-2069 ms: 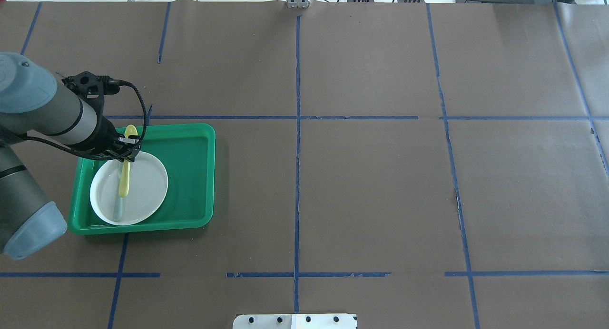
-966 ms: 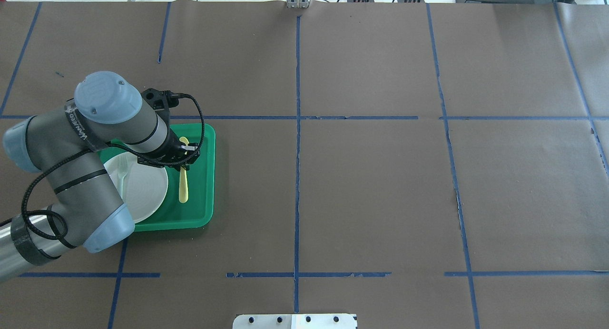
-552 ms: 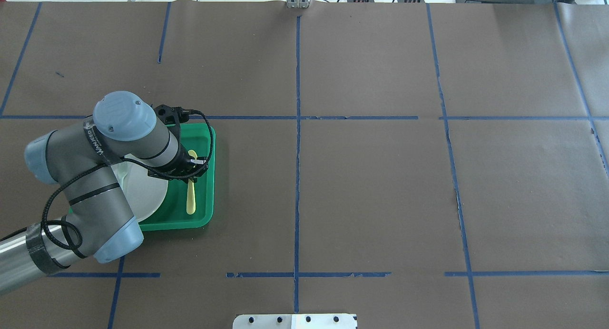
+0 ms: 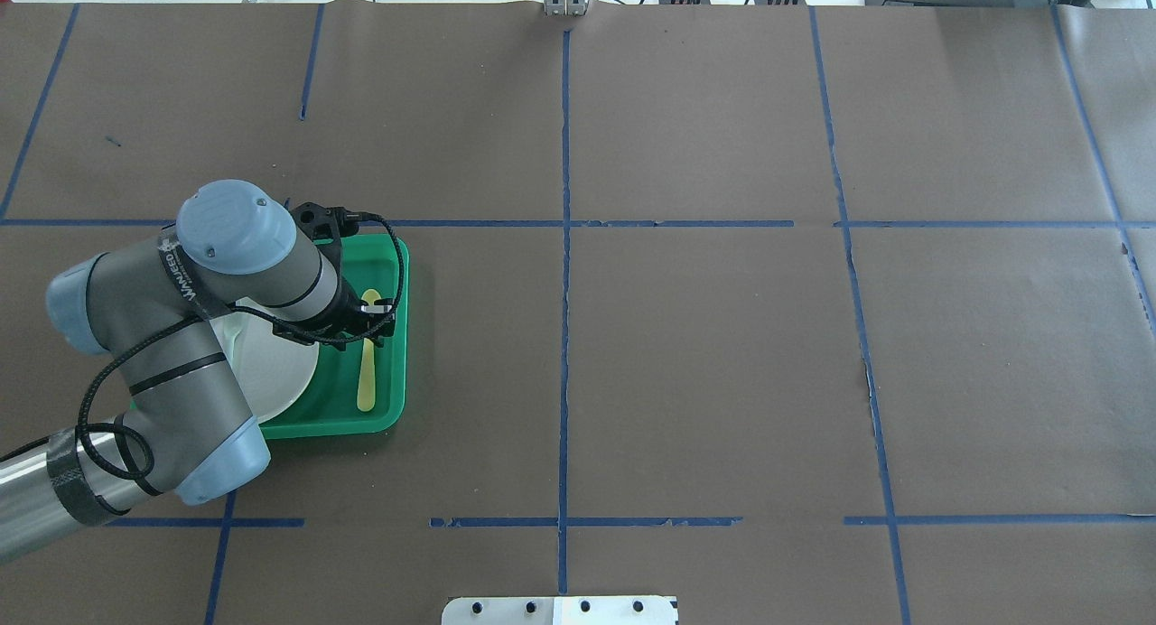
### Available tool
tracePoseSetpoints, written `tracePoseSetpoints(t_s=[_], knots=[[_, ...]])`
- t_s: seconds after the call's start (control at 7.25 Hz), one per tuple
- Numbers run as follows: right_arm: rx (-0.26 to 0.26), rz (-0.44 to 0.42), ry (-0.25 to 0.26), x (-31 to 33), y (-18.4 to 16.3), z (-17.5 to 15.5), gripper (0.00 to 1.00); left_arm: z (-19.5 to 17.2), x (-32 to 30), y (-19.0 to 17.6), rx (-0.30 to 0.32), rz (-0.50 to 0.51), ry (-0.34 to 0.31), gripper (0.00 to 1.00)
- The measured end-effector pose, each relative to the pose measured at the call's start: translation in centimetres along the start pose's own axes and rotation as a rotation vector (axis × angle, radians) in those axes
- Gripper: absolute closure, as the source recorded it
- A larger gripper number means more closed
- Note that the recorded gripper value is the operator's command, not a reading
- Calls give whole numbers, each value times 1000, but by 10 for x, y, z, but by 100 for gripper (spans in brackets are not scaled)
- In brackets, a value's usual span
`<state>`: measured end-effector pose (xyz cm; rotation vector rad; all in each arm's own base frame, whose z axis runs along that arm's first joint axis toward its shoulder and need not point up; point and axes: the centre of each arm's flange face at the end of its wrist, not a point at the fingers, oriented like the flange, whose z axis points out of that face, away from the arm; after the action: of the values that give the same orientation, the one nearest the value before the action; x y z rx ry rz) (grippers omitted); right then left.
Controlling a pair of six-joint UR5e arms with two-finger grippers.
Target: Place spoon
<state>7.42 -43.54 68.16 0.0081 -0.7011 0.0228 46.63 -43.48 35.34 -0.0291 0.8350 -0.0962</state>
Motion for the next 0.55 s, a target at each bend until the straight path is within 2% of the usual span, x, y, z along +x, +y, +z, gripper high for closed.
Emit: tracePoseSetpoints(t_s=[0.28,0.55], knots=[[0,0,0,0,0,0,0,-47,2,-8,44,40,34,0],[0,0,0,0,0,0,0,-126,-11,-29,110,100,21,0]])
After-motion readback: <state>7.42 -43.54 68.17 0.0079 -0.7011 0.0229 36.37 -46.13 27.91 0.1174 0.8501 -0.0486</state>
